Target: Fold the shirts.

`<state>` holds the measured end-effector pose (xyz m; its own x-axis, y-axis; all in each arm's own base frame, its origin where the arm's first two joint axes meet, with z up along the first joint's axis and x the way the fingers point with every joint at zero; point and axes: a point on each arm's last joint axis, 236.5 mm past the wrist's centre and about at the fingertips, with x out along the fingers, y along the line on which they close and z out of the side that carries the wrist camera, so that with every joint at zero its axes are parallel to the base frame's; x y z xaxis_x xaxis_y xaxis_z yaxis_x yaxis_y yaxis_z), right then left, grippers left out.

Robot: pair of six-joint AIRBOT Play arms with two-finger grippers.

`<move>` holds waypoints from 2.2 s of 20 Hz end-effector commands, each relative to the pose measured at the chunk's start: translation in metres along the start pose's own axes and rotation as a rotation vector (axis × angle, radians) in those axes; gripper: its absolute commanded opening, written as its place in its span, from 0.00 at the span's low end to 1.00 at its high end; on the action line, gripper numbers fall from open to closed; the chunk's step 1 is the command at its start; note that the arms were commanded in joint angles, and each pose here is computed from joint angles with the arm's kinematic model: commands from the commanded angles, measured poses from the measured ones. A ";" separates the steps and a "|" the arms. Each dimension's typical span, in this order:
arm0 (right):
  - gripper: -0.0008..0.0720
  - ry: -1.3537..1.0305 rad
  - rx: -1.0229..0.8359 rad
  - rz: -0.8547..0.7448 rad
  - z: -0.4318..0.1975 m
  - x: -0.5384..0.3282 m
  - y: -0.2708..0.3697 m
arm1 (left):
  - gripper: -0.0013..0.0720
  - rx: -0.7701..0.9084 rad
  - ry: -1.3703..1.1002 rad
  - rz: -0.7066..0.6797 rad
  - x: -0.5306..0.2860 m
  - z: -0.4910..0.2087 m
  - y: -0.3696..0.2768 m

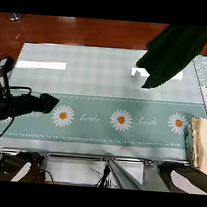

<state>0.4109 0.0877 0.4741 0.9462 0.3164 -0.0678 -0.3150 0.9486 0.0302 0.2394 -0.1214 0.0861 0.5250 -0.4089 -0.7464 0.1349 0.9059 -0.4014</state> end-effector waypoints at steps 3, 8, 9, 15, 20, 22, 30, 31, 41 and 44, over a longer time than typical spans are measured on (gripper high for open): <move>0.04 0.158 -0.085 0.240 -0.032 -0.044 0.093 | 0.97 0.001 0.002 -0.020 0.011 -0.005 -0.003; 0.04 0.595 -0.062 0.556 -0.208 -0.030 0.211 | 0.97 0.000 -0.061 -0.028 0.011 0.010 -0.005; 0.04 0.645 -0.021 0.579 -0.248 -0.024 0.234 | 0.97 0.000 -0.064 -0.029 0.011 0.010 -0.005; 0.04 0.865 0.364 0.552 -0.406 -0.006 0.308 | 0.97 0.000 -0.061 -0.029 0.011 0.010 -0.005; 0.86 0.897 0.409 0.622 -0.384 0.001 0.282 | 0.97 0.008 -0.059 -0.022 0.010 0.009 -0.004; 0.86 0.877 0.401 0.510 -0.353 0.009 0.200 | 0.97 0.072 -0.043 0.093 0.000 0.011 0.020; 0.86 0.772 0.754 -0.318 -0.419 -0.124 -0.083 | 0.97 -0.291 0.216 -0.246 0.060 -0.088 -0.010; 0.86 0.775 0.835 -0.288 -0.441 -0.128 -0.066 | 0.97 -0.317 0.192 -0.308 0.070 -0.089 -0.016; 0.85 1.006 0.864 -0.078 -0.518 -0.147 0.026 | 0.97 -0.249 0.387 -0.534 0.129 -0.098 -0.077; 0.85 1.071 0.830 -0.108 -0.528 -0.158 0.026 | 0.81 -0.189 0.490 -0.552 0.145 -0.104 -0.095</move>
<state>0.2261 0.0657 -0.0310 0.3740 0.4708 -0.7991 0.2440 0.7813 0.5745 0.2146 -0.2533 -0.0326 0.0787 -0.8295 -0.5529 0.0662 0.5578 -0.8273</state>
